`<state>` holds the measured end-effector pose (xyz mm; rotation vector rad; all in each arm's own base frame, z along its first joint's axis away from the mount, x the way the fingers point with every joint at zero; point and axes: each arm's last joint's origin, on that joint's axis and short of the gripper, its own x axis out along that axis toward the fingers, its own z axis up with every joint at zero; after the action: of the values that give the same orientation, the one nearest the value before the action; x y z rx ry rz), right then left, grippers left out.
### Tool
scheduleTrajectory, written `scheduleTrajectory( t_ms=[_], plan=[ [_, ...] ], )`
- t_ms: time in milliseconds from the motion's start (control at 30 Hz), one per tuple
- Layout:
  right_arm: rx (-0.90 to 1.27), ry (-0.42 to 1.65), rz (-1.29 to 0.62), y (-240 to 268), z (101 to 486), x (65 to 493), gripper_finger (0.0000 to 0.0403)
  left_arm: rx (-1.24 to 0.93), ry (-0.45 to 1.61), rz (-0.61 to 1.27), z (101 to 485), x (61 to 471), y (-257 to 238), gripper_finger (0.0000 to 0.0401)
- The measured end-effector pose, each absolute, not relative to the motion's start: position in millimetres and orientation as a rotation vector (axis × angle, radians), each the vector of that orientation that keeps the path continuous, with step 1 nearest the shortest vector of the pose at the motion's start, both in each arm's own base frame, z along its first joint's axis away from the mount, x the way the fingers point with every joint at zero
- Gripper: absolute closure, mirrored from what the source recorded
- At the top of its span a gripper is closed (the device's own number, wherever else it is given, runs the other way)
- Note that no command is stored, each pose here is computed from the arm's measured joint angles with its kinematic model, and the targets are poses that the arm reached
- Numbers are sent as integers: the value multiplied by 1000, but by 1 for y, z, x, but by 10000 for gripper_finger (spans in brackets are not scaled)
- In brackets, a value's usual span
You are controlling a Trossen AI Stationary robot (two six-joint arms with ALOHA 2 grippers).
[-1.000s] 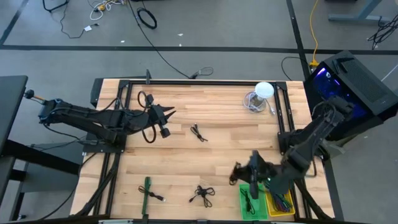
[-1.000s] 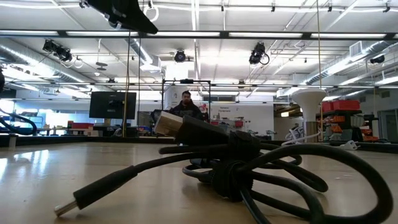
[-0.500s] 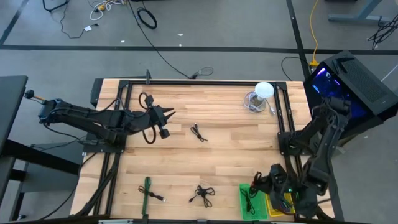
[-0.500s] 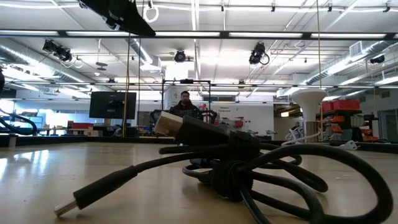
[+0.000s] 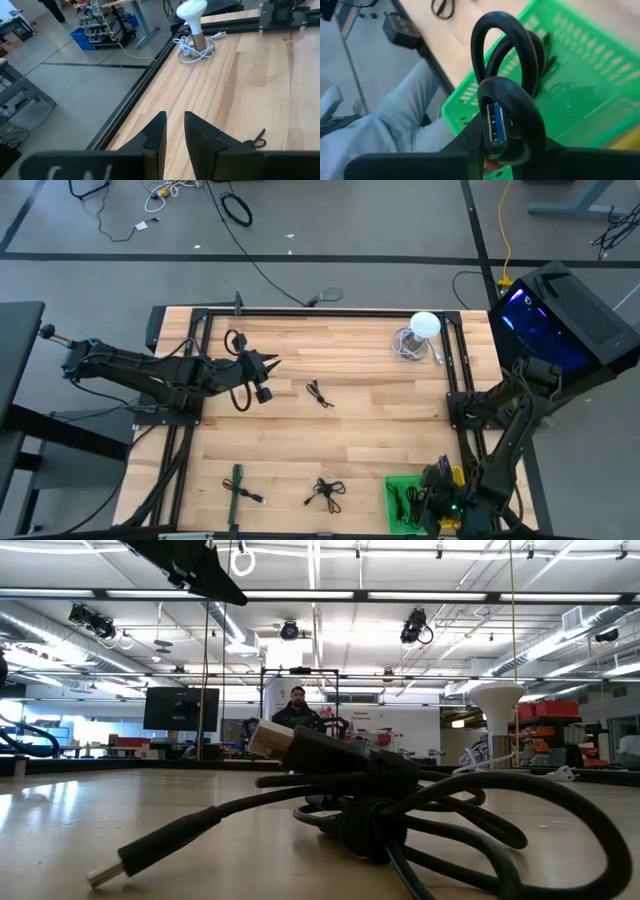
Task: Pick & Place USB Port
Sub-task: Put the black charger cable into the green basket
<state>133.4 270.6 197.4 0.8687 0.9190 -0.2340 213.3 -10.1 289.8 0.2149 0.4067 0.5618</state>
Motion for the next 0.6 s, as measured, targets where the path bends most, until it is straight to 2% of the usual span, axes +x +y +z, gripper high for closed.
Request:
scheduleTrajectory(
  t_ms=[267, 467, 600],
  plan=[
    [882, 947, -220, 277, 190, 135, 348, 215, 408, 562, 290, 213, -10, 330],
    [865, 978, -217, 276, 190, 134, 237, 216, 409, 562, 290, 213, -10, 330],
    [850, 979, -234, 274, 189, 136, 190, 216, 409, 562, 290, 213, -10, 330]
  ],
)
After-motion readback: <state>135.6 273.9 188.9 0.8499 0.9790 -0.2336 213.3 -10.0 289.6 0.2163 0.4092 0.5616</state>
